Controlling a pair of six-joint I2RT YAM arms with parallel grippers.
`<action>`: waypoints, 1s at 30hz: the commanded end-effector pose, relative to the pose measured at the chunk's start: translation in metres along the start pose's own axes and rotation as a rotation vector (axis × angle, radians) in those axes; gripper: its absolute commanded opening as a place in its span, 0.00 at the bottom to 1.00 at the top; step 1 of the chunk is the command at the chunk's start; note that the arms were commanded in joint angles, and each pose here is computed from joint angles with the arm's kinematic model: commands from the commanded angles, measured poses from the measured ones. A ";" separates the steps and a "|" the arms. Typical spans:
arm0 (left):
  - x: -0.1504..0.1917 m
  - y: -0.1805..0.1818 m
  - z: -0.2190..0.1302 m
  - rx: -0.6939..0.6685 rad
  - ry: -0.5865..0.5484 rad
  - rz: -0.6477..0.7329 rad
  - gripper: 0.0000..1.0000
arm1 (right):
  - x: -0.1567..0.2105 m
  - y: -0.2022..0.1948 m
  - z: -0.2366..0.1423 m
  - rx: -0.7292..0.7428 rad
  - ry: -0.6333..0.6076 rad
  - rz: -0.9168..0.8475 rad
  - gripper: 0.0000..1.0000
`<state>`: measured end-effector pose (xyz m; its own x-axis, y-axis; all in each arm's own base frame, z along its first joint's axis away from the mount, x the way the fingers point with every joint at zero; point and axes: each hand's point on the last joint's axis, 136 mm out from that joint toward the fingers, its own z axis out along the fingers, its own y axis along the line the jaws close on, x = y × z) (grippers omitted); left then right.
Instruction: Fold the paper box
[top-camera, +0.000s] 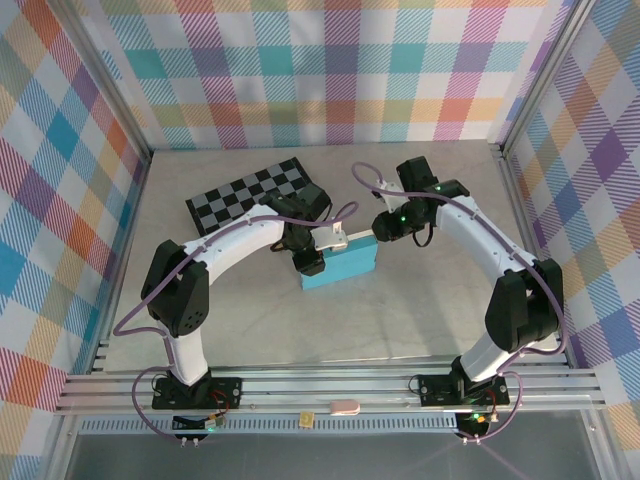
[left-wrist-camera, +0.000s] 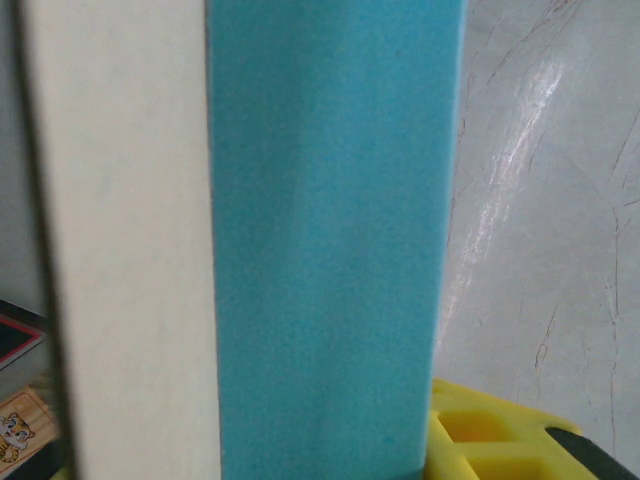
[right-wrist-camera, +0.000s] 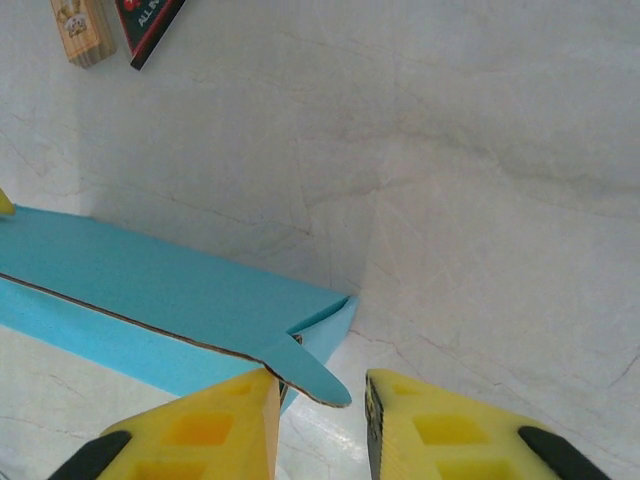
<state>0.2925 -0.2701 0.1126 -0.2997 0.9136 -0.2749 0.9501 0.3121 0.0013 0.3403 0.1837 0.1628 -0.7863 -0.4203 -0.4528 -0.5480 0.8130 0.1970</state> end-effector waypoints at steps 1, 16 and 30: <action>-0.009 0.001 -0.004 0.009 -0.029 0.018 0.38 | -0.004 0.001 -0.001 0.005 0.006 -0.030 0.29; -0.007 0.001 -0.002 0.012 -0.022 0.024 0.36 | -0.009 0.020 0.000 -0.140 -0.020 -0.072 0.36; -0.008 0.001 -0.003 0.010 -0.025 0.024 0.36 | -0.003 0.014 0.001 -0.119 0.009 -0.028 0.25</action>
<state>0.2916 -0.2711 0.1127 -0.2958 0.9138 -0.2785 0.9517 0.3069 -0.0041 0.3350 0.1993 0.1560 -0.7722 -0.4549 -0.4437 -0.6036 0.7433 0.2884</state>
